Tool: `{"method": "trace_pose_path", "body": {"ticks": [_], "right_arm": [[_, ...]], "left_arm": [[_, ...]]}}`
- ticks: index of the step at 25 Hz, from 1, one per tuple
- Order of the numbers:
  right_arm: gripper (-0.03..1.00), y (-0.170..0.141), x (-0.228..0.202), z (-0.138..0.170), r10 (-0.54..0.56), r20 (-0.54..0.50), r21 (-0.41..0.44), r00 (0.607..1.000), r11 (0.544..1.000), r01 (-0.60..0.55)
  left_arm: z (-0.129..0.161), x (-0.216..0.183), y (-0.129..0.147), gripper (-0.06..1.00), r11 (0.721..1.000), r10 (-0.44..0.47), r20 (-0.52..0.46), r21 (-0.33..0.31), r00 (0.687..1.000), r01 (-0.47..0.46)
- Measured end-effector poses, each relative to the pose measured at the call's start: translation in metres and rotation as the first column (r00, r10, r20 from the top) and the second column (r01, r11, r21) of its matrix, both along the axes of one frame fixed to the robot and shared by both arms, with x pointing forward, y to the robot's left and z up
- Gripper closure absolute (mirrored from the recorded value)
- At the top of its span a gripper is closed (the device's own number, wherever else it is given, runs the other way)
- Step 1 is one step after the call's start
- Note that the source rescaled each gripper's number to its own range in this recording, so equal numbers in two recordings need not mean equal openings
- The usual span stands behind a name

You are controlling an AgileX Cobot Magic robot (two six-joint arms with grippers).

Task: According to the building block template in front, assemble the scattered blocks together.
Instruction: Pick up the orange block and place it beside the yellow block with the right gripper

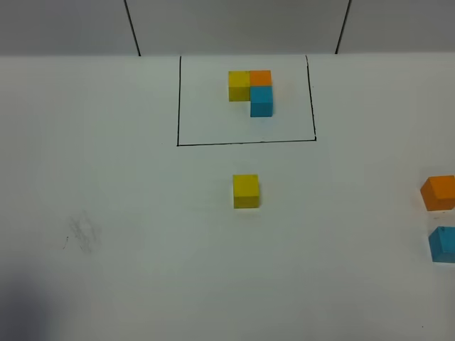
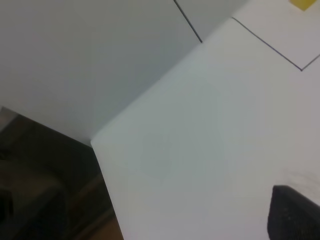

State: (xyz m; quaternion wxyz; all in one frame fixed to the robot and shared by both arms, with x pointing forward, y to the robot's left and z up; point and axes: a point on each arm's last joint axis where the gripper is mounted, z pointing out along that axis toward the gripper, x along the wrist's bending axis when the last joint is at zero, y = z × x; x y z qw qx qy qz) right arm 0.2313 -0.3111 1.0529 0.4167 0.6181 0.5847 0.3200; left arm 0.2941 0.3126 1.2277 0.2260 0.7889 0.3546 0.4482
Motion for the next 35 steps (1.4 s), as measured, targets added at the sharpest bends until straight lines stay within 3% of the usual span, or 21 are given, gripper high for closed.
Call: {"method": "trace_pose_path", "body": {"ticks": [5, 11, 14, 17, 19, 24, 35], "right_arm": [[0.97, 0.0, 0.0, 0.0, 0.0, 0.0, 0.0, 1.0, 1.0, 0.0], [0.97, 0.0, 0.0, 0.0, 0.0, 0.0, 0.0, 1.0, 1.0, 0.0], [0.97, 0.0, 0.0, 0.0, 0.0, 0.0, 0.0, 1.0, 1.0, 0.0], [0.97, 0.0, 0.0, 0.0, 0.0, 0.0, 0.0, 1.0, 1.0, 0.0], [0.97, 0.0, 0.0, 0.0, 0.0, 0.0, 0.0, 1.0, 1.0, 0.0], [0.97, 0.0, 0.0, 0.0, 0.0, 0.0, 0.0, 1.0, 1.0, 0.0], [0.97, 0.0, 0.0, 0.0, 0.0, 0.0, 0.0, 1.0, 1.0, 0.0]], "left_arm": [[-0.015, -0.065, 0.035, 0.25, 0.991, -0.002, 0.151, -0.129, 0.989, 0.021], [-0.034, -0.122, 0.041, 0.25, 0.971, 0.059, 0.259, -0.238, 0.964, 0.005], [-0.048, -0.138, 0.036, 0.25, 0.932, 0.141, 0.26, -0.36, 0.955, -0.04], [-0.063, -0.143, 0.029, 0.25, 0.867, 0.268, 0.217, -0.48, 0.939, -0.137], [-0.076, -0.139, 0.022, 0.25, 0.83, 0.323, 0.171, -0.524, 0.931, -0.192], [-0.111, -0.121, 0.005, 0.26, 0.786, 0.365, 0.036, -0.548, 0.93, -0.287], [-0.177, -0.072, -0.003, 0.26, 0.733, 0.398, -0.181, -0.526, 0.899, -0.43]]}}
